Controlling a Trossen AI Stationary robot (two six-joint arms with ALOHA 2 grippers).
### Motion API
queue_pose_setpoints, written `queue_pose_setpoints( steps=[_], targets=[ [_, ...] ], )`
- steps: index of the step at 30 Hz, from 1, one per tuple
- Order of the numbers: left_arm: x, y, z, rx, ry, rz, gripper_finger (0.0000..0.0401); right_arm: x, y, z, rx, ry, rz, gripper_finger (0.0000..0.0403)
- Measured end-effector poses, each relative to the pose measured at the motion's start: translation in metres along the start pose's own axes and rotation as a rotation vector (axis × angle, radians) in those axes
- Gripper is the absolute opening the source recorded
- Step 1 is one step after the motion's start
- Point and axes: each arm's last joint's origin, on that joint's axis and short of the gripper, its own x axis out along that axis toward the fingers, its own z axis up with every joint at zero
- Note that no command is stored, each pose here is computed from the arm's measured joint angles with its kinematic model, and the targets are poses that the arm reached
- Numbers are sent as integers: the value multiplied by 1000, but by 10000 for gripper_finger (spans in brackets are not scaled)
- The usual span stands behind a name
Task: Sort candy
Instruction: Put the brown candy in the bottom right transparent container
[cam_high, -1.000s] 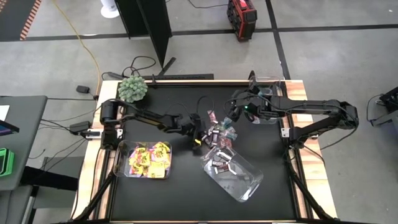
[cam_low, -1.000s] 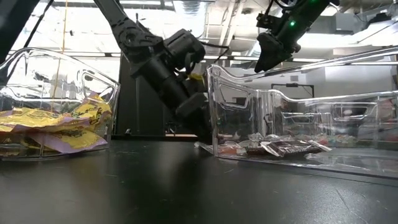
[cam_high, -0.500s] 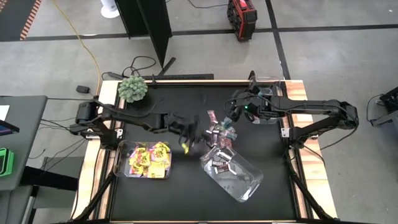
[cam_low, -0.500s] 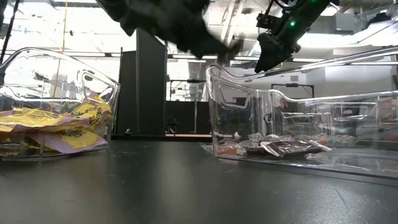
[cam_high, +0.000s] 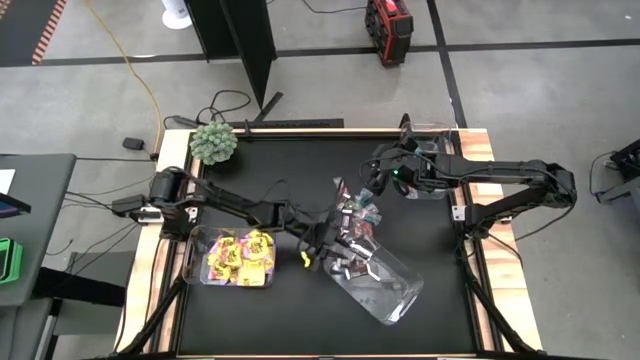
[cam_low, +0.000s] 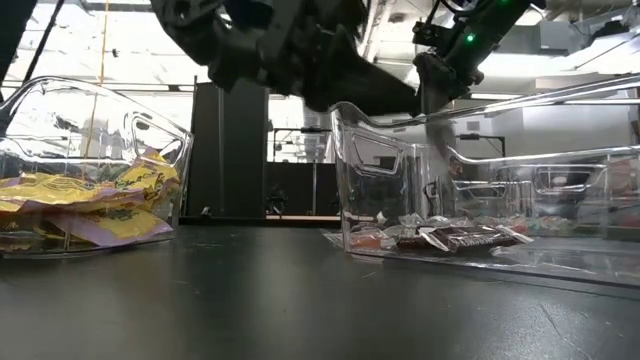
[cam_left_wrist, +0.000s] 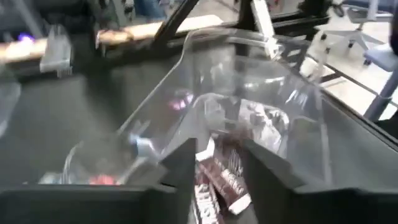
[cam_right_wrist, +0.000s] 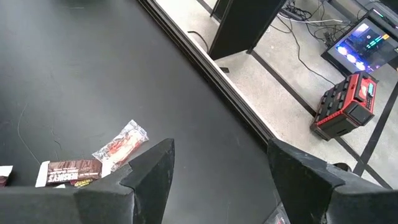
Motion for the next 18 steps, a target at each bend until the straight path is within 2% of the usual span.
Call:
queue_pose_setpoints(
  steps=[3, 7, 9, 12, 14, 18],
  targets=[
    [2, 3, 3, -4, 0, 58, 190, 0, 0, 0, -1, 0, 1, 274],
    [-11, 7, 23, 57, 3, 236, 250, 0, 1, 0, -3, 2, 2, 274],
    [-22, 10, 34, 70, 9, 326, 261, 0, 1, -1, -4, 3, 2, 274],
    [-36, 17, 41, 37, 58, 517, 263, -1, 2, -1, -7, 2, 5, 274],
    [-42, 28, 34, -31, 128, 616, 260, -1, 2, -1, -6, 1, 5, 274],
    [-46, 53, 7, -204, 232, 699, 248, -1, 2, 0, -5, 0, 5, 274]
  ],
)
